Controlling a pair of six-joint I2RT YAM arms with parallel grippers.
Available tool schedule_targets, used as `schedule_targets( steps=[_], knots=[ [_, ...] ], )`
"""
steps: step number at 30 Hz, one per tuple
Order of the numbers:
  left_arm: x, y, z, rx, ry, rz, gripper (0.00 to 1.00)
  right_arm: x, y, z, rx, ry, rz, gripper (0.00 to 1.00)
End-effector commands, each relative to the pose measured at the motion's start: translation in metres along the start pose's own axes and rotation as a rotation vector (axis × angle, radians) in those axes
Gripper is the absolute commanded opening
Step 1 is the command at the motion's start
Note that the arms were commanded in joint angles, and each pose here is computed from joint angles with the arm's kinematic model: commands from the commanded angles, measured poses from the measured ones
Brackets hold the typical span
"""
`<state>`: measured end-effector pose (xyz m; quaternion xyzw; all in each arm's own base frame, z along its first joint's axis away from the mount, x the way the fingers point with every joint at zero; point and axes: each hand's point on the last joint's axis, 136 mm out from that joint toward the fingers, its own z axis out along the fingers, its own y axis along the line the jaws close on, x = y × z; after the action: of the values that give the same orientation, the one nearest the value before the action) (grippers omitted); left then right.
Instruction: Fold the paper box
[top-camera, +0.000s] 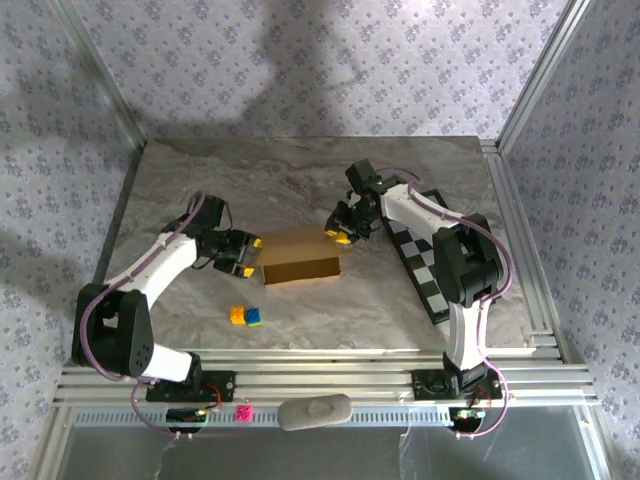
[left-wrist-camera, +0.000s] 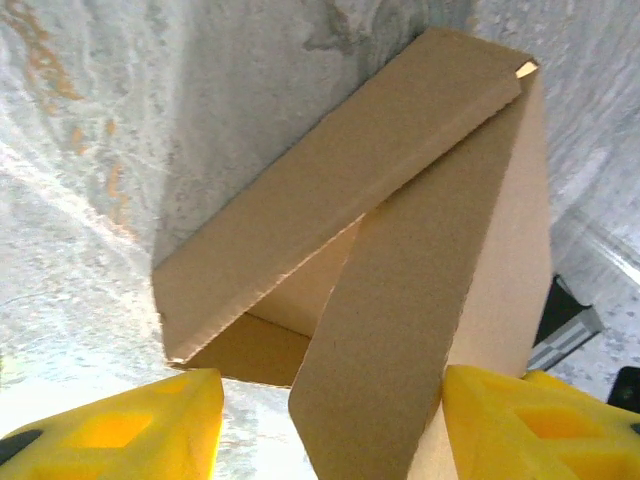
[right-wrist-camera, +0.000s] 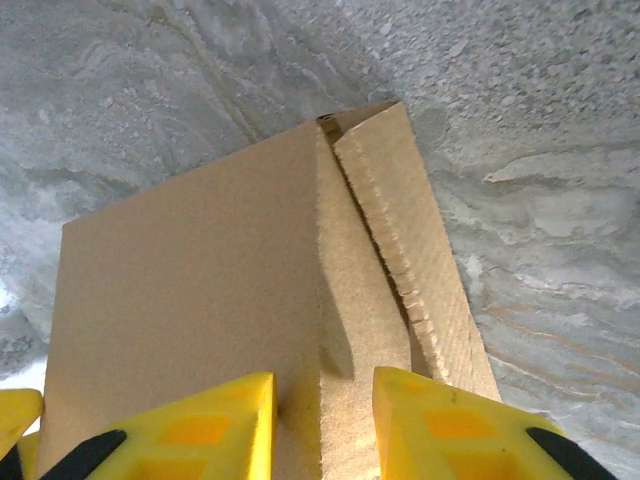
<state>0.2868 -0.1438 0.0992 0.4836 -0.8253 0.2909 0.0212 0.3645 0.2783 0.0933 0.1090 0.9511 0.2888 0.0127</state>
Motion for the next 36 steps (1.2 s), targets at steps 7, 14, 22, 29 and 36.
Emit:
schedule_targets(
  steps=[7, 14, 22, 29, 36],
  knots=[
    [-0.007, 0.012, -0.008, -0.157, -0.043, 0.201, 0.59, -0.001, -0.005, -0.004, 0.05, -0.071, -0.084, 0.3],
    [-0.007, 0.014, 0.013, -0.147, -0.017, 0.228, 0.56, -0.001, -0.009, -0.001, 0.076, -0.081, -0.113, 0.29],
    [-0.009, 0.027, 0.029, -0.215, -0.007, 0.271, 0.55, 0.005, -0.025, 0.004, 0.164, -0.06, -0.168, 0.3],
    [-0.013, 0.027, 0.033, -0.221, -0.017, 0.305, 0.53, 0.007, -0.033, -0.003, 0.25, -0.057, -0.283, 0.37],
    [-0.012, 0.013, 0.003, -0.208, -0.087, 0.358, 0.6, 0.014, -0.025, -0.026, 0.229, -0.067, -0.364, 0.5]
  ],
)
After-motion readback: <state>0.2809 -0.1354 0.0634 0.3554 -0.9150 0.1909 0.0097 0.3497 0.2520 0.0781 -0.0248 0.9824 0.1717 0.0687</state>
